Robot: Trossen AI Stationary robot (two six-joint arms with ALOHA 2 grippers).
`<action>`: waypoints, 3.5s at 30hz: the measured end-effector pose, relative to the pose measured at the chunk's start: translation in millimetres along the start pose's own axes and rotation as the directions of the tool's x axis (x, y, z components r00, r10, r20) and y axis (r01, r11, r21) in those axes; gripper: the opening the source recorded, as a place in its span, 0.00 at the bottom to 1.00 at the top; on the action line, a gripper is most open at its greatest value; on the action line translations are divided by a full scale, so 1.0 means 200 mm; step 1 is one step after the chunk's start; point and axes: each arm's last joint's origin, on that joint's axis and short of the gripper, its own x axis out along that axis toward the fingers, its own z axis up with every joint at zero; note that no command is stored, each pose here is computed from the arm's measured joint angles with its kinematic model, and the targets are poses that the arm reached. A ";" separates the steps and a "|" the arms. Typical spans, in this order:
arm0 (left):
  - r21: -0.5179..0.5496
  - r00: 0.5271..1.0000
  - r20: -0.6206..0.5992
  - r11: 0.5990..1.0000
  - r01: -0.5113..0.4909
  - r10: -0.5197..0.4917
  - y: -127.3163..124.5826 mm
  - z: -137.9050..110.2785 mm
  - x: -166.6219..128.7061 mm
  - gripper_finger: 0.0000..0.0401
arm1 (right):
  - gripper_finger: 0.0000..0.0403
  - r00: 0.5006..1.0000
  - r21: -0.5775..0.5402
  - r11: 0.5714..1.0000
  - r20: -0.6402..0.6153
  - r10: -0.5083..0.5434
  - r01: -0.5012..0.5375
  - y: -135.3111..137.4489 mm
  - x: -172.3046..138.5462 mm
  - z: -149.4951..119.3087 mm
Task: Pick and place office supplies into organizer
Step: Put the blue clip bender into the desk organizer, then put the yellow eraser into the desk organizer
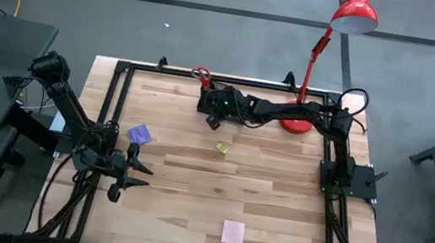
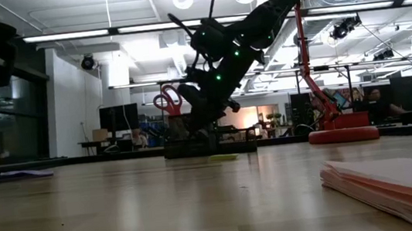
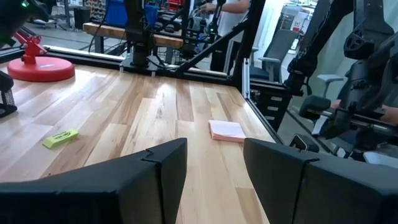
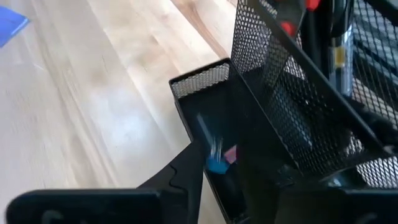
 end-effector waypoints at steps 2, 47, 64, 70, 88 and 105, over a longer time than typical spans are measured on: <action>0.003 1.000 -0.003 1.000 0.000 0.000 0.00 0.00 0.00 0.37 | 0.26 1.000 -0.002 1.000 0.005 0.008 -0.008 0.00 0.00 0.00; 0.008 0.999 -0.044 1.000 -0.002 0.002 0.01 -0.03 0.00 0.37 | 0.54 0.955 -0.043 0.988 -0.251 -0.155 0.149 0.61 -0.28 -0.33; -0.005 0.999 -0.044 1.000 -0.006 0.006 0.01 -0.03 0.00 0.37 | 0.55 0.940 -0.009 0.991 -0.316 -0.126 0.130 0.57 -0.26 -0.34; -0.005 0.999 -0.049 1.000 -0.008 0.007 0.01 -0.03 0.00 0.37 | 0.55 0.947 -0.023 0.997 -0.311 -0.077 0.073 0.55 -0.23 -0.38; -0.039 0.998 -0.060 0.999 -0.012 0.010 0.01 -0.04 0.00 0.37 | 0.50 0.940 0.006 0.999 -0.338 -0.038 0.042 0.49 -0.22 -0.39; -0.045 0.998 -0.060 0.999 -0.016 0.013 0.01 -0.04 0.00 0.37 | 0.34 0.896 0.119 0.992 -0.432 0.100 -0.053 0.39 -0.18 -0.37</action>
